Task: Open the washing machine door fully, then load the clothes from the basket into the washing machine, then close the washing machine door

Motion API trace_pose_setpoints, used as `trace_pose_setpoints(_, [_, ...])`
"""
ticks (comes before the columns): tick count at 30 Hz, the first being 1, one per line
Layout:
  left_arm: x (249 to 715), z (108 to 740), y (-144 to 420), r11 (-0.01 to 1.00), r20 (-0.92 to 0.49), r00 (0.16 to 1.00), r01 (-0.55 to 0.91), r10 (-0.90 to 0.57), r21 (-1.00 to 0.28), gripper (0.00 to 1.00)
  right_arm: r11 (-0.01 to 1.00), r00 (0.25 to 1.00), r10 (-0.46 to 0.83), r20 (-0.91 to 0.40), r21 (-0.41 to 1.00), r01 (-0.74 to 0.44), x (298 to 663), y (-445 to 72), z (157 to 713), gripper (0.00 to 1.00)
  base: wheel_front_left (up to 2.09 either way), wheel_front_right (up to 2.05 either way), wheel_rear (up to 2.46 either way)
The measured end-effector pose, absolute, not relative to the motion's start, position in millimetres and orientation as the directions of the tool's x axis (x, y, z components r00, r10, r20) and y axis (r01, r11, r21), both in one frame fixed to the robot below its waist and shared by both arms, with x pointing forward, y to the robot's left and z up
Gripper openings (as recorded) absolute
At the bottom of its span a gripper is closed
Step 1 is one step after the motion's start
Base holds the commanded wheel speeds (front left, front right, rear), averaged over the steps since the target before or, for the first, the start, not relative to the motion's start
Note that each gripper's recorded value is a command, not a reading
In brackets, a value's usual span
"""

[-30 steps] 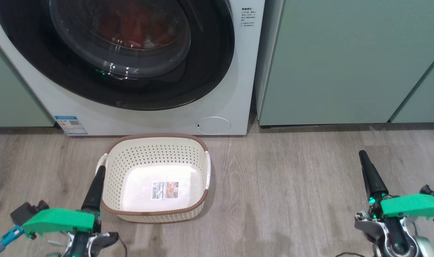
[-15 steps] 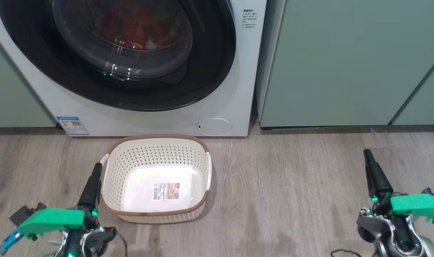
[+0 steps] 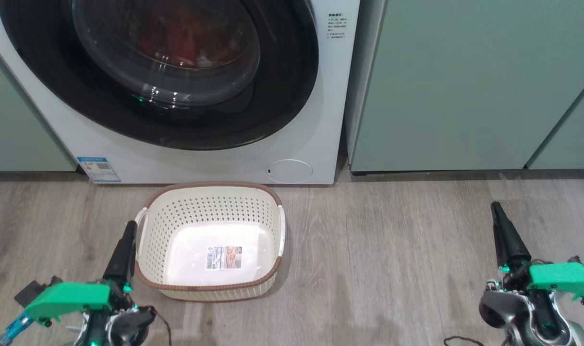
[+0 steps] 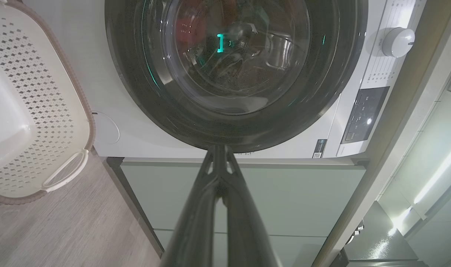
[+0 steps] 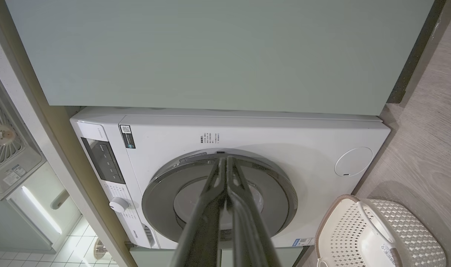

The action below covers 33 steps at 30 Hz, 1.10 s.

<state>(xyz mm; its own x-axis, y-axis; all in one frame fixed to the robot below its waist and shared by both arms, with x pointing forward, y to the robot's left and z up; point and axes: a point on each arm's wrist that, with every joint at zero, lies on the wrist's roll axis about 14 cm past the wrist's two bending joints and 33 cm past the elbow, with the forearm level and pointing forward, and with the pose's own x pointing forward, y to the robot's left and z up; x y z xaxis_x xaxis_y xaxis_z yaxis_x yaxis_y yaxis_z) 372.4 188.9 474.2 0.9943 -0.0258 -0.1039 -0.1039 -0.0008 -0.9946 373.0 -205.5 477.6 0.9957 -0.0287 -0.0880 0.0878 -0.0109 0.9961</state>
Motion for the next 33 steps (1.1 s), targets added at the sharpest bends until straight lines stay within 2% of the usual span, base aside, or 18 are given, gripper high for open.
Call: trace_pose_setpoints(33, [373.1,475.3,190.8,-0.009,-0.100,0.995,-0.100,-0.020,-0.995,0.00,-0.012,0.996,-0.031,-0.088,0.996,0.087,372.8,-207.7,477.7,0.00,0.00,0.00,0.00])
